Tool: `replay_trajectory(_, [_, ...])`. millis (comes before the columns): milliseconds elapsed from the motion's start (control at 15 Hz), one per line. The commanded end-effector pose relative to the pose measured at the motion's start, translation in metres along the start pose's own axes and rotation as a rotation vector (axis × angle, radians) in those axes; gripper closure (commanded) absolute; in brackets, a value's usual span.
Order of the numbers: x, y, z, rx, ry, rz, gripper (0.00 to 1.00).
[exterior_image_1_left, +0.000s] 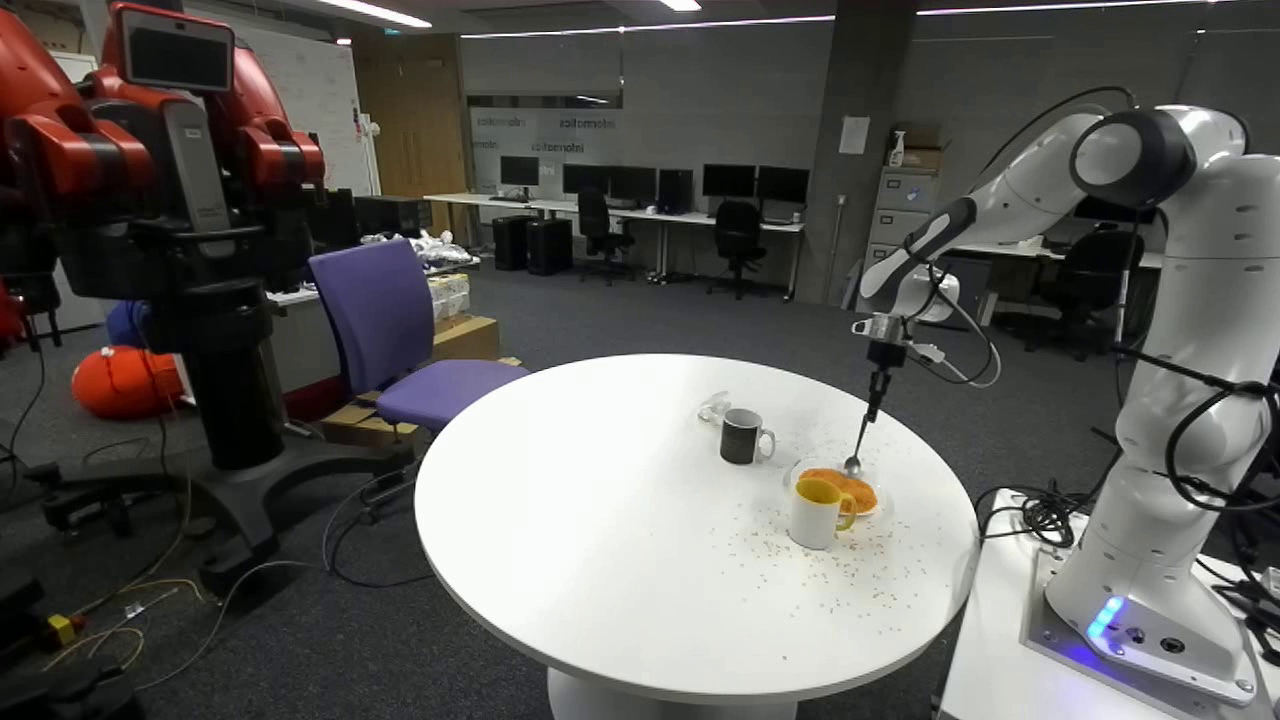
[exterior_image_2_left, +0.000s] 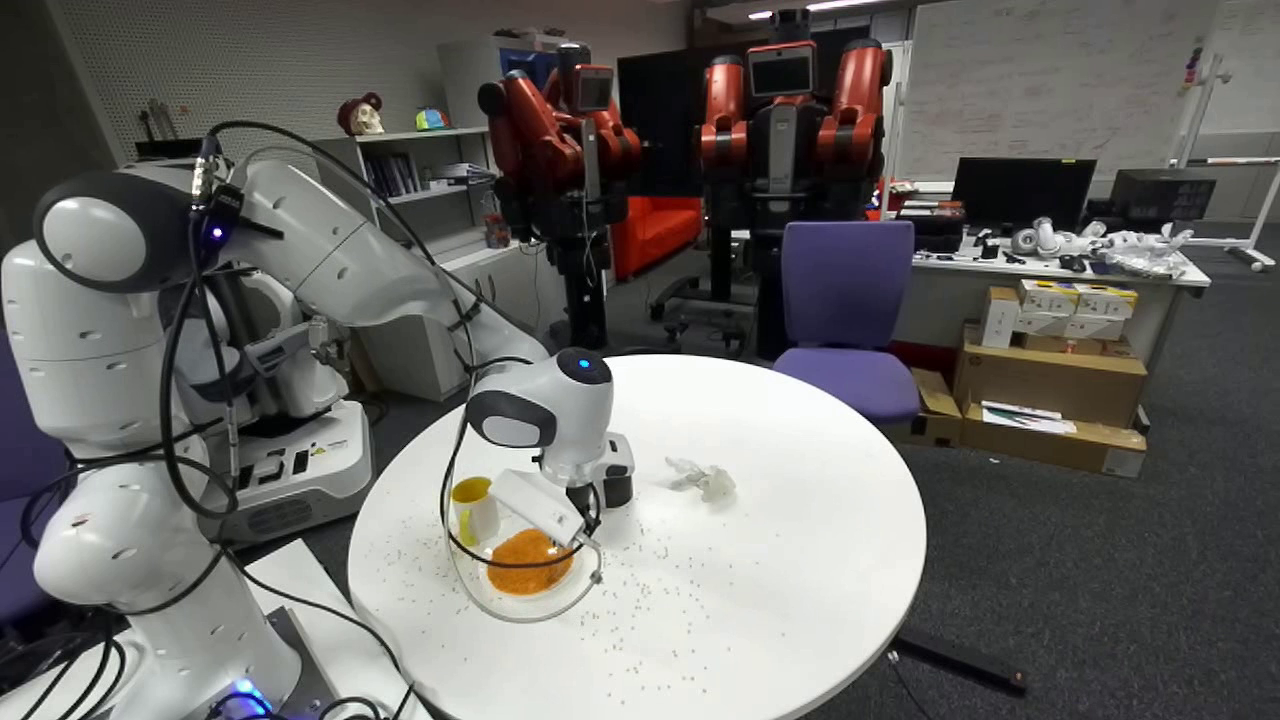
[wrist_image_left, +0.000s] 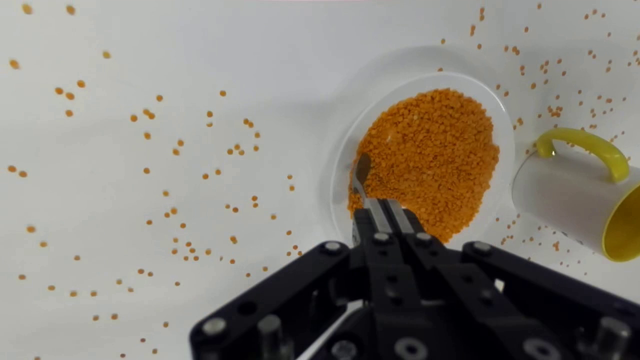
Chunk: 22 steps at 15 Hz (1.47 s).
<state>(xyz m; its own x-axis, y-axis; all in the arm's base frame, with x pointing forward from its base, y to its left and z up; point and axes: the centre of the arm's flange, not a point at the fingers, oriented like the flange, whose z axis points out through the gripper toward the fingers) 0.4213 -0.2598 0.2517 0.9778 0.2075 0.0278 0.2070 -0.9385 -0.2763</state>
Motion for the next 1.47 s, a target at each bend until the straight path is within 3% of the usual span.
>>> replay_trajectory(0, [-0.015,-0.006,-0.011,-0.037,0.017,-0.014,0.99])
replay_trajectory(733, [-0.040,0.024,-0.014,0.043,0.089,0.086,0.99])
replay_trajectory(1400, [-0.042,0.025,-0.004,0.106,0.124,0.124,0.99])
